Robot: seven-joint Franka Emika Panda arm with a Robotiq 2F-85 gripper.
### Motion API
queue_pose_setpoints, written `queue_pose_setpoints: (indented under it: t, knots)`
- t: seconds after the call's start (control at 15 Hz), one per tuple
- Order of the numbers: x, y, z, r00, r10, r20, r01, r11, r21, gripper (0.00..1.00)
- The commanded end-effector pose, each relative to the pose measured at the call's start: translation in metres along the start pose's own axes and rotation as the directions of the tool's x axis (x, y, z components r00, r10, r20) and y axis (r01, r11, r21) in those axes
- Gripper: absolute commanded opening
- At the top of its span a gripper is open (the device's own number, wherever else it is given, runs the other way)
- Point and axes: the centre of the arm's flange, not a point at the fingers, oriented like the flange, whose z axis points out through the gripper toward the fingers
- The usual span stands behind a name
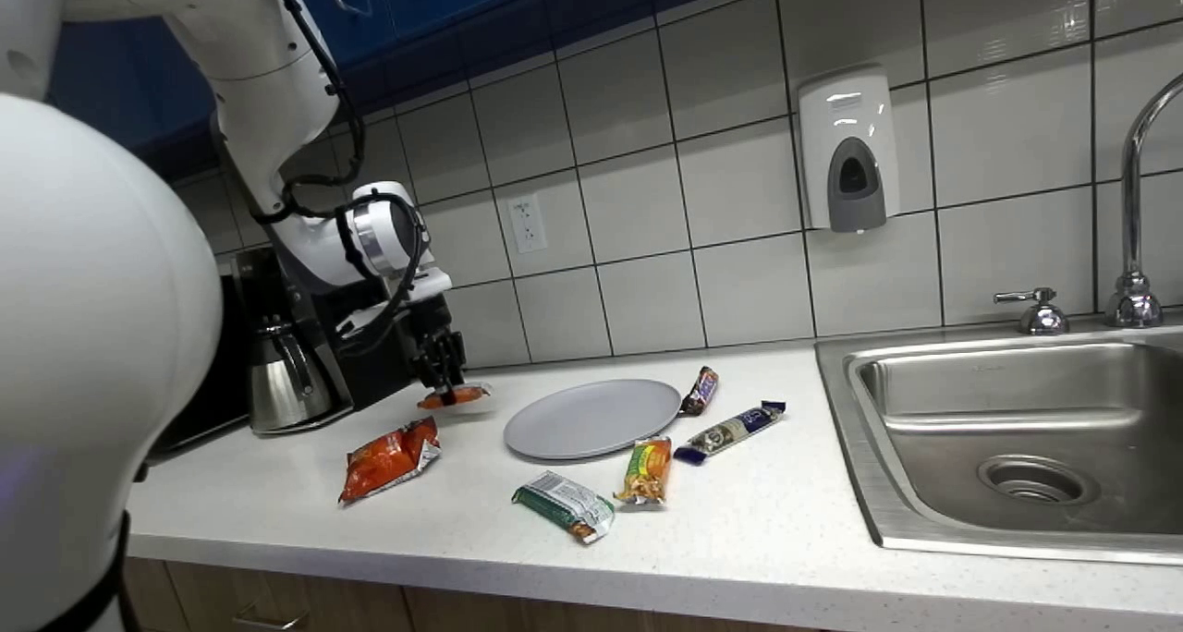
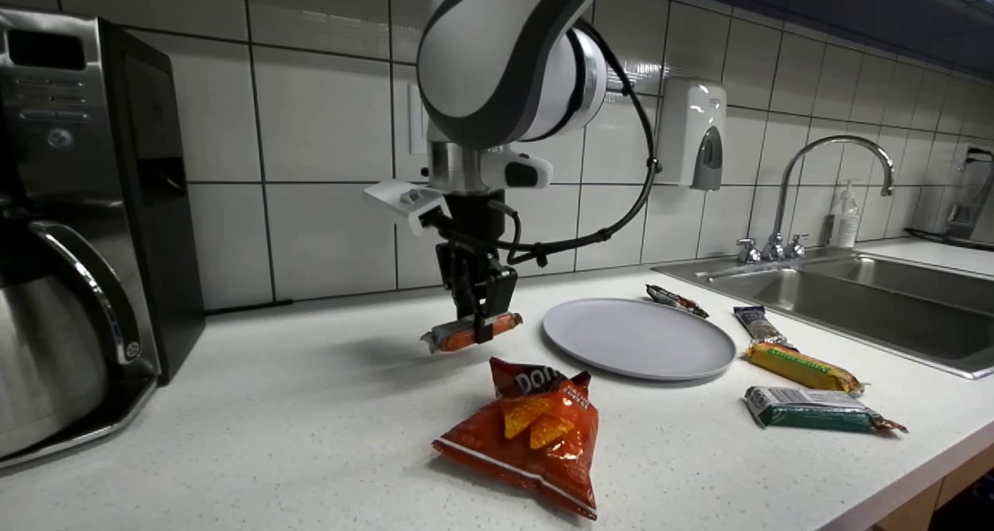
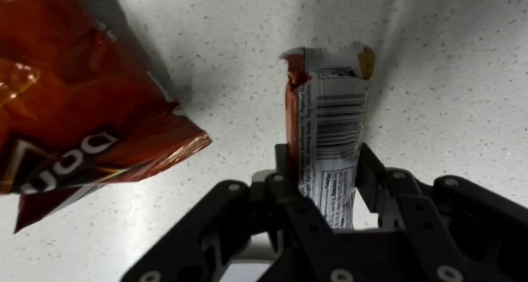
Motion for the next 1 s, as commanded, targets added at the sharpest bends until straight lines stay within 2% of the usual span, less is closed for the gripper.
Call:
queue_pose_setpoints:
  t: [0.0,0.4,0.93]
  knots:
    - [0.023,0.020,-0.018,1.000,-0.018,-0.022,0.017,0.998,-0.055,0.16]
    - [0.061,0.035,-0.017,0.998,0.018,-0.062,-0.025,0.993,-0.114,0.16]
    - [0.124,0.048,-0.009,0.991,0.040,-0.127,-0.054,0.992,-0.111,0.16]
